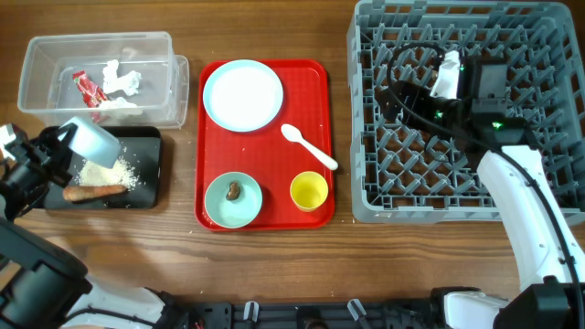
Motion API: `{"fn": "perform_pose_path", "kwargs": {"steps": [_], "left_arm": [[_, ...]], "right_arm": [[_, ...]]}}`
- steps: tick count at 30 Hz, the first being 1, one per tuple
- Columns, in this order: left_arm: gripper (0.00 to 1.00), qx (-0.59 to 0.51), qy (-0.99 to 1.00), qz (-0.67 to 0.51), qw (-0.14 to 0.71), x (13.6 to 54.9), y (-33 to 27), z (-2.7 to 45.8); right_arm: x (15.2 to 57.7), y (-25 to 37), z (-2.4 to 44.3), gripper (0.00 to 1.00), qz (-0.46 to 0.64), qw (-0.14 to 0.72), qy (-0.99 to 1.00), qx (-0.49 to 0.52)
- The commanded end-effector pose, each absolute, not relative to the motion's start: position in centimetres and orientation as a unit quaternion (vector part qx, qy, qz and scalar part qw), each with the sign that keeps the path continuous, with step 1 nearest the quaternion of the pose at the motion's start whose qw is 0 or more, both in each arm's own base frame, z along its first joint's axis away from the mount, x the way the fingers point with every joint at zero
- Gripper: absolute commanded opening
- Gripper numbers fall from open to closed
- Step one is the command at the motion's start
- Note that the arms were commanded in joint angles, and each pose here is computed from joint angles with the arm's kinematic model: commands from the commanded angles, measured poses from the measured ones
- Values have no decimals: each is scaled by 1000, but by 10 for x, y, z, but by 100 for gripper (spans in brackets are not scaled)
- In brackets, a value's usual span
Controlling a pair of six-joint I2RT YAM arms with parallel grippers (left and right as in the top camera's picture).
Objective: Sort waste into correct bins and load items into the dishwasher rack
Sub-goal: 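Grasp the light-blue rice bowl with left gripper and tip rice onto black tray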
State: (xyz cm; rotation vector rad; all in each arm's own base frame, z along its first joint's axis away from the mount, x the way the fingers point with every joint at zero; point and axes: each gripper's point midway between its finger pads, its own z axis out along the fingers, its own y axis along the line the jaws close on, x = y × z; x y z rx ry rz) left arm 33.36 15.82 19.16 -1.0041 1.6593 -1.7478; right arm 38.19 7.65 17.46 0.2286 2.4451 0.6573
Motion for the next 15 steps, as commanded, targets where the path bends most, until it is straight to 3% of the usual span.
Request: {"fn": "perform_pose_path", "kwargs": {"steps": [1,6,10,15], "left_arm": [[4,-260,666,-634,295,344,107,241],[4,-116,853,-392,325,390,-26,234],[4,46,950,-114,288,391,-114,146],[4,191,963,-76,172,351,-192,55]], "right_arm": [[385,75,176,100,245,299,918,91],[386,75,176,100,245,299,918,91],[383,75,173,100,244,291,920,93],[383,75,173,100,244,291,920,93]]}}
